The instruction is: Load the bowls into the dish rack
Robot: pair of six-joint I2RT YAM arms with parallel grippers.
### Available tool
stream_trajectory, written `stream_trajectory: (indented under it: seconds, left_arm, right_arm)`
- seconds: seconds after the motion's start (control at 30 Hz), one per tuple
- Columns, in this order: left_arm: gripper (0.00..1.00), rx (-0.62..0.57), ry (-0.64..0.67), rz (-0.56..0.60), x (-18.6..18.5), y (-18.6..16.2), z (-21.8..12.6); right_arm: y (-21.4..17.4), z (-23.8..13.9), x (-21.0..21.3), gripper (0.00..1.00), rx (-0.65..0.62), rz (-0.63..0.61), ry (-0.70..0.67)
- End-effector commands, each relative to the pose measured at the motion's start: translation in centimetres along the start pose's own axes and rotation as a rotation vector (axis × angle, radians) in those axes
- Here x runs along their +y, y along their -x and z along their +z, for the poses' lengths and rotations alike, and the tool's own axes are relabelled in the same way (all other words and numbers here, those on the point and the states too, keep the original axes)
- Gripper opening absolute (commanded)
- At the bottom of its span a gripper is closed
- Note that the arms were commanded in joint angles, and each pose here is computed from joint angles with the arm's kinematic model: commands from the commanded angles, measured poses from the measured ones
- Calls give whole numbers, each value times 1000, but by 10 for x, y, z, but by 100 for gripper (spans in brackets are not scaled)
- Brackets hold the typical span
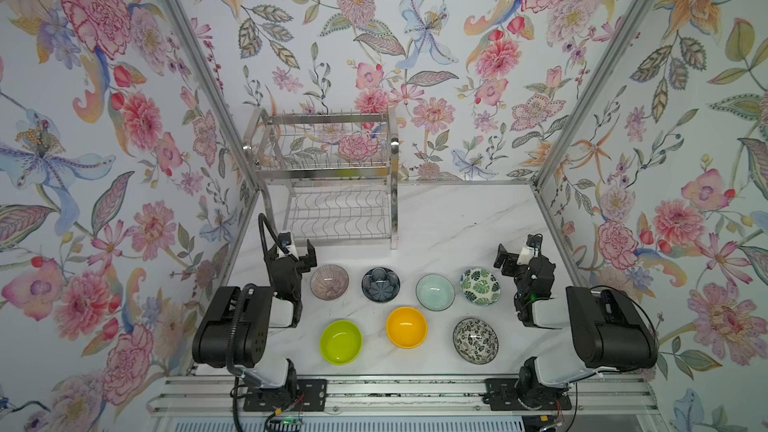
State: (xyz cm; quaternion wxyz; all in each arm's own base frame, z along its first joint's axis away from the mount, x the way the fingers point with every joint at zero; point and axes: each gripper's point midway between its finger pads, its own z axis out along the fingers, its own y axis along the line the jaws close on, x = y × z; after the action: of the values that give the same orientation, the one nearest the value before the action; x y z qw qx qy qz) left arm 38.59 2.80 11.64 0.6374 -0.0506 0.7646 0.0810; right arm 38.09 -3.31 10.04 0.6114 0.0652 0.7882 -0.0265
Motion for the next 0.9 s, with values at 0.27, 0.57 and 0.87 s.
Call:
stream_trajectory:
  seconds: [0.27,0.57,0.87]
  left_arm:
    - [99,0,-16,10,-1,-1,0]
    - [99,4,-13,9,-1,-1,1]
    - [99,7,-13,10,-1,-2,1]
  right_arm:
    - [7,1,-1,98,-22,9,-1]
    - [7,2,-1,99,-21,9,-1]
    - [6,4,-3,98,-6,26,3]
